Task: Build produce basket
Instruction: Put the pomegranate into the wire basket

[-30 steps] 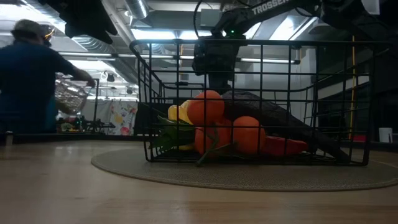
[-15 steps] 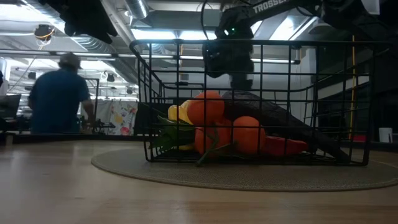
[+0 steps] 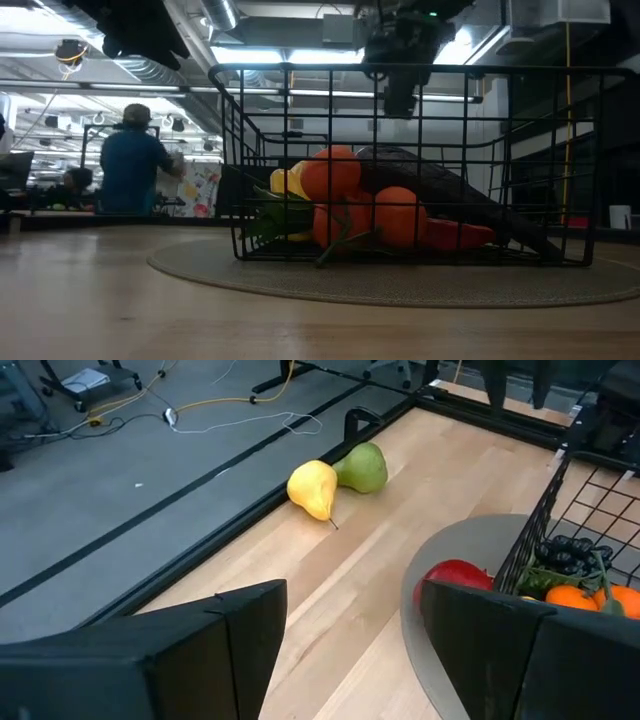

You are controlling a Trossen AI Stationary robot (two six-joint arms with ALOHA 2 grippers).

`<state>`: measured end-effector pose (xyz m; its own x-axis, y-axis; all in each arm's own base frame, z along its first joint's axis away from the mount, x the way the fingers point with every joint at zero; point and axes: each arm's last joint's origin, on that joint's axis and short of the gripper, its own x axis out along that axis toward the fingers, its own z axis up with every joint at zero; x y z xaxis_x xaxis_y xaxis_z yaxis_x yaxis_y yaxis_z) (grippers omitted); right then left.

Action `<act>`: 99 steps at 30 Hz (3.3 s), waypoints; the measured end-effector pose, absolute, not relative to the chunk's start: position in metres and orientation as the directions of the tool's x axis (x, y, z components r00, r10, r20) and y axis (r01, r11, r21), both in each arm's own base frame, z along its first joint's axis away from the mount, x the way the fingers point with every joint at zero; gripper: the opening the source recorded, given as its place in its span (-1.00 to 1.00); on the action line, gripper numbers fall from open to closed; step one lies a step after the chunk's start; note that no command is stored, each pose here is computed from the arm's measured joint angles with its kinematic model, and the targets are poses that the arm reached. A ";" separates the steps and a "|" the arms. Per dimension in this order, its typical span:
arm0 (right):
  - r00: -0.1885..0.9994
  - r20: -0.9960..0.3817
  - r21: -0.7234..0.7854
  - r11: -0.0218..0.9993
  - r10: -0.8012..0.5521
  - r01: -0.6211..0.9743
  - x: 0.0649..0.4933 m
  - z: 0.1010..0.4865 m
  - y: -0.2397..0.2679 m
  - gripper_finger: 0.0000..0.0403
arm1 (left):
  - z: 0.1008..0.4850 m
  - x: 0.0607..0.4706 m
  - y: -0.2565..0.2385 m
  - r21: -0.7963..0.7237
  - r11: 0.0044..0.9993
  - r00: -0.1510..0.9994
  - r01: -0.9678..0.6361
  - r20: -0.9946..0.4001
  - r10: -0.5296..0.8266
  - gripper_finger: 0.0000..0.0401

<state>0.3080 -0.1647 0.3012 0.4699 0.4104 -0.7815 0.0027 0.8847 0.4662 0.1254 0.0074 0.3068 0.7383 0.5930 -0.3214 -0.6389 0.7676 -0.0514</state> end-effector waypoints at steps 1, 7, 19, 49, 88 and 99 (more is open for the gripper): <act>0.521 -0.760 0.444 0.896 0.389 -0.020 0.308 0.297 -0.163 -0.24 | 0.307 0.125 0.007 -0.051 0.768 0.738 -0.639 -0.322 0.593 0.09; 0.743 -0.653 0.347 0.930 0.147 0.121 0.323 0.267 -0.165 -0.24 | 0.307 0.125 0.007 -0.051 0.768 0.738 -0.639 -0.322 0.593 0.09; 0.667 -0.695 0.502 0.845 0.268 0.184 0.340 0.212 -0.160 -0.24 | 0.309 0.126 0.007 -0.033 0.774 0.745 -0.632 -0.303 0.595 0.09; 0.496 -0.745 0.543 0.837 0.445 0.065 0.378 0.176 -0.143 -0.24 | 0.312 0.128 0.007 -0.012 0.784 0.756 -0.621 -0.273 0.594 0.09; 0.449 -0.762 0.529 0.849 0.467 0.014 0.395 0.146 -0.124 -0.24 | 0.314 0.128 0.007 -0.006 0.787 0.760 -0.617 -0.264 0.594 0.09; 0.464 -0.759 0.519 0.855 0.456 0.009 0.396 0.146 -0.125 -0.62 | 0.314 0.128 0.007 -0.006 0.787 0.760 -0.617 -0.264 0.594 0.09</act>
<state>0.3964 -0.1248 0.1458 0.4635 0.4564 -0.7595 0.0094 0.8545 0.5193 0.1283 0.0072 0.3135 0.7600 0.5940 -0.2637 -0.6171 0.7869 -0.0058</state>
